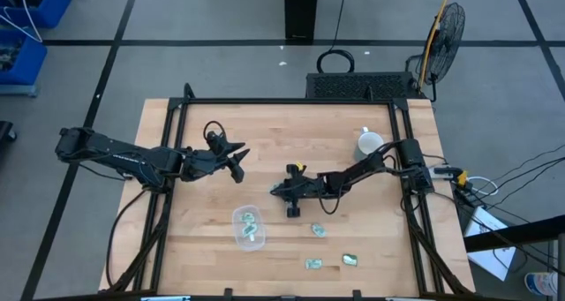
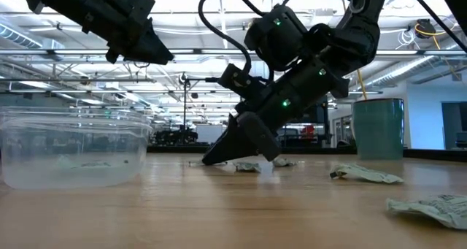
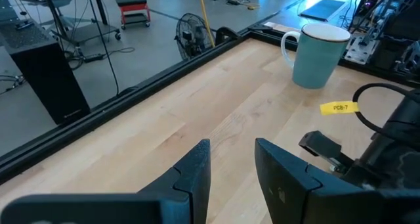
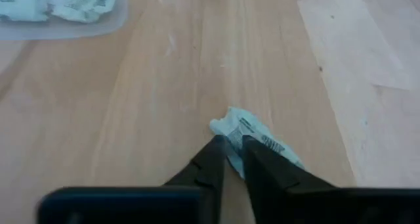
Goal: Pick and place Stevia / Truvia into bins
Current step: Put the stevia packet into the transparent container
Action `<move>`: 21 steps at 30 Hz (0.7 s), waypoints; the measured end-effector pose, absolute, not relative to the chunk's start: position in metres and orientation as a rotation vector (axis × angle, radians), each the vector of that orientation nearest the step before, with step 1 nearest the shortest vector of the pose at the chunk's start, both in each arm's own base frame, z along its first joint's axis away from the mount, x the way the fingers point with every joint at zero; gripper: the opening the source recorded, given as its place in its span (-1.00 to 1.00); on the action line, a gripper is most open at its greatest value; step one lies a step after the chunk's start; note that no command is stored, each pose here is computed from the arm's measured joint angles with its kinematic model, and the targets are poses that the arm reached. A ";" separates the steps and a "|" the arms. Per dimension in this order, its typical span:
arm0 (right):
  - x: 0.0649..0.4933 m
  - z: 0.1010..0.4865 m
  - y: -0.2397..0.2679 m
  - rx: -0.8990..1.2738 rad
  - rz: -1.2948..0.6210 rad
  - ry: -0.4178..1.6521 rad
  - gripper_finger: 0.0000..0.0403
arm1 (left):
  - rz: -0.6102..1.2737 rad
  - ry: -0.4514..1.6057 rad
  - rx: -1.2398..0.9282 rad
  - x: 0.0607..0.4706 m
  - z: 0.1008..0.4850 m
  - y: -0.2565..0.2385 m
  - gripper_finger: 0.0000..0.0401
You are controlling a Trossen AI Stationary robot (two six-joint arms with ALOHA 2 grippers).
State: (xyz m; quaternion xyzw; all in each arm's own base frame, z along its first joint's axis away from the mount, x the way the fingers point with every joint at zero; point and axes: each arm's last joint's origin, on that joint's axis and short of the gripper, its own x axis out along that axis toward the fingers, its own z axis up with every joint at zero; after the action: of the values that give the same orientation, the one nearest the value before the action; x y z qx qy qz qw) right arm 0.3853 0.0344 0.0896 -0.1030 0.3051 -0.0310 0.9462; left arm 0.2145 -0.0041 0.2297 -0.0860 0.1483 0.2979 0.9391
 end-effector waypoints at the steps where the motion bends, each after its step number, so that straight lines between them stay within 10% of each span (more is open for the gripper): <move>1: 0.385 0.089 0.034 -0.210 -0.065 0.623 -0.90 | 0.608 0.303 -0.176 0.215 0.230 -0.004 -0.38; 21: 0.414 0.161 0.132 -0.253 0.337 0.210 -1.00 | 0.619 0.285 -0.197 0.215 0.231 -0.004 -0.38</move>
State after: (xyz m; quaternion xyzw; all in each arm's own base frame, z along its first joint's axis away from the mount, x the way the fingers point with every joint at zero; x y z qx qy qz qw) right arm 0.4140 0.1320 0.1613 -0.1254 0.1042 0.1669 0.9724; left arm 0.2149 -0.0036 0.2307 -0.0963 0.1394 0.3032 0.9377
